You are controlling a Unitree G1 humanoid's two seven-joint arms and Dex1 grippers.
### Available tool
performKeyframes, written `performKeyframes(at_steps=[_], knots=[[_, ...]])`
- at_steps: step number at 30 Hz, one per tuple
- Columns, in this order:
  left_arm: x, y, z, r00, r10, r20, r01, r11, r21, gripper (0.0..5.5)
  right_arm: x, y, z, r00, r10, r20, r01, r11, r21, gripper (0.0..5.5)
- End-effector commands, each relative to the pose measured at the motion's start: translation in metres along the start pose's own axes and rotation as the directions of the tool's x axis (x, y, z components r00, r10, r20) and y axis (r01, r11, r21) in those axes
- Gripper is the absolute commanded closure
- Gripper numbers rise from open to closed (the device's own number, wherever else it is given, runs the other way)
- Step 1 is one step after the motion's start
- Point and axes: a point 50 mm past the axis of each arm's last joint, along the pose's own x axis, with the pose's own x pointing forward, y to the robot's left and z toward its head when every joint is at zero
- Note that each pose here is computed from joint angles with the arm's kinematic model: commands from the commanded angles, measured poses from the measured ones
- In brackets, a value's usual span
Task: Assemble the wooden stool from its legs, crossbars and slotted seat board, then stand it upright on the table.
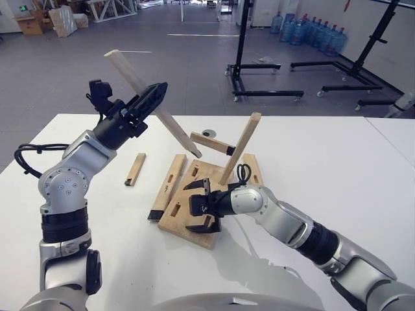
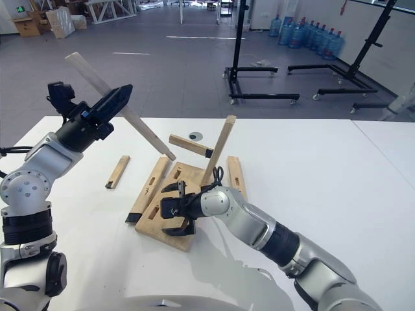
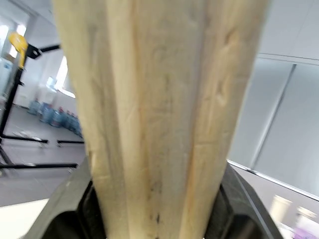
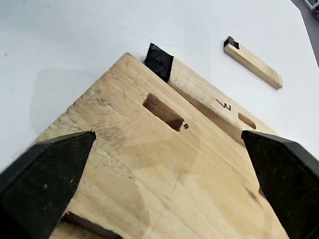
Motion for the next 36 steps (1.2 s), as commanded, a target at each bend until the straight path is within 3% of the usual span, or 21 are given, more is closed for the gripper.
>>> performKeyframes(at_steps=[1, 10, 15, 28, 36], knots=[[0.000, 0.001, -0.001, 1.000, 0.010, 0.019, -0.010, 1.000, 0.018, 3.48, -0.024, 0.033, -0.062, 0.938, 0.221, -0.266, -0.214, 0.975, 0.056, 0.10], [-0.008, 0.005, -0.008, 0.998, 0.058, 0.035, -0.057, 0.998, -0.028, 3.48, -0.096, 0.039, -0.098, 0.801, 0.397, -0.449, -0.469, 0.881, -0.059, 0.10], [-0.007, 0.005, -0.015, 0.998, 0.053, 0.023, -0.052, 0.997, -0.049, 3.48, -0.112, 0.041, -0.101, 0.751, 0.430, -0.501, -0.575, 0.799, -0.176, 0.10], [-0.007, -0.010, -0.035, 0.998, 0.002, -0.068, -0.009, 0.995, -0.097, 3.48, -0.105, -0.007, -0.052, 0.929, 0.258, -0.266, -0.300, 0.944, -0.133, 0.10], [-0.007, -0.001, -0.036, 0.997, 0.041, -0.059, -0.046, 0.995, -0.089, 3.48, -0.110, -0.019, -0.042, 0.952, 0.212, -0.220, -0.237, 0.967, -0.096, 0.10]])
